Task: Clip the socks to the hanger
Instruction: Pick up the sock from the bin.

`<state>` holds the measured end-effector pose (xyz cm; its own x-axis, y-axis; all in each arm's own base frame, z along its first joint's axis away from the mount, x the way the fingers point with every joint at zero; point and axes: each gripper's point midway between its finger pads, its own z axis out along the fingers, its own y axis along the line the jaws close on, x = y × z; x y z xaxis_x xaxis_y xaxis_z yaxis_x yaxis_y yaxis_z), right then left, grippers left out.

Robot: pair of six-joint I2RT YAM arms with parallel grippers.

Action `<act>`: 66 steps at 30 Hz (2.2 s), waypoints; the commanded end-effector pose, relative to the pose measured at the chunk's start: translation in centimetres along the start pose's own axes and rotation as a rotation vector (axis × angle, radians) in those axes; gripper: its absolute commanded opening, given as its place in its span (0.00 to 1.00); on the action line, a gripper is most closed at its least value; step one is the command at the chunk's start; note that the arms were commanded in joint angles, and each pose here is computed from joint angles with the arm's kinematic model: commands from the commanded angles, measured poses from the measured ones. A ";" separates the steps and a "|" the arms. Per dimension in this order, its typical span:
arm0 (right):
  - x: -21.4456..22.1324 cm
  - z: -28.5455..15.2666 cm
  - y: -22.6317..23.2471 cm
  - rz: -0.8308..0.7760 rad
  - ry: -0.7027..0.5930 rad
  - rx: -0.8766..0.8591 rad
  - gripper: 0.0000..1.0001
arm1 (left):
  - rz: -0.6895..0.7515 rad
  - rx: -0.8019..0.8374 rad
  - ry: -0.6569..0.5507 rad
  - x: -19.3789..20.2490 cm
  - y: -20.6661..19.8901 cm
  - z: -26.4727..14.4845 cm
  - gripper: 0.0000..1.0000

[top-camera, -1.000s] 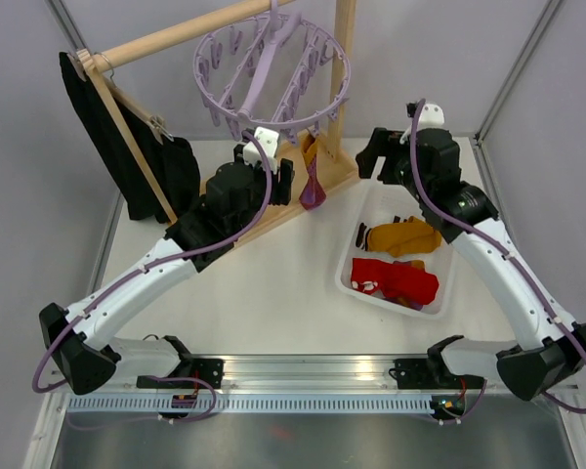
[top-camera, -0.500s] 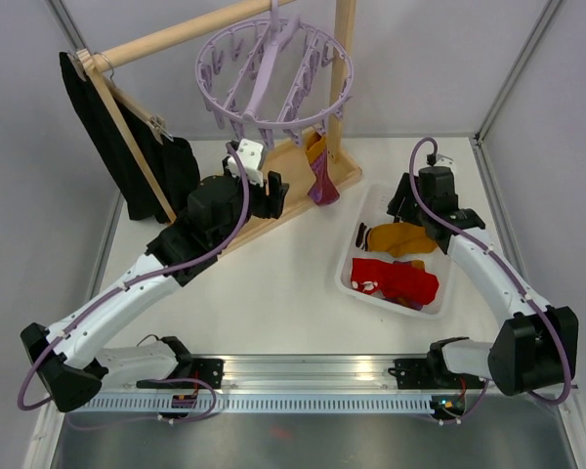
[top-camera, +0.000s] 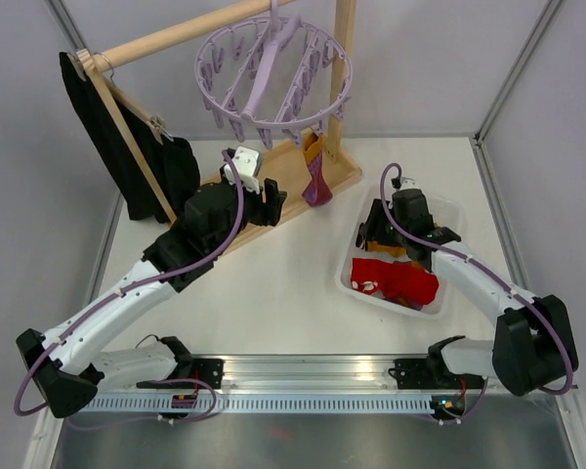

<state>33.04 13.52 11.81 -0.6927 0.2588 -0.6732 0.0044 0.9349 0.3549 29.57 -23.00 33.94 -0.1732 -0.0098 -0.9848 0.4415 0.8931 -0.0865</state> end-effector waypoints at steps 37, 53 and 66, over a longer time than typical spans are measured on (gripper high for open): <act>0.1 5.1 -0.5 -0.008 -0.024 0.063 0.38 | -0.039 -0.006 0.016 0.5 0.1 -0.2 0.69; -0.9 5.2 0.1 -0.015 -0.040 0.052 0.03 | -0.070 0.111 -0.015 1.3 -1.8 -0.5 0.68; -7.4 -2.5 3.0 -0.016 -0.161 0.014 0.00 | -0.059 0.333 -0.235 0.9 -8.4 0.7 0.68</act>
<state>36.00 14.12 14.72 -0.6363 0.2608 -0.7260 0.0178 0.9458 0.3242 26.39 -28.69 30.31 -0.1496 -0.0849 -0.9851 0.6540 0.7387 -0.1629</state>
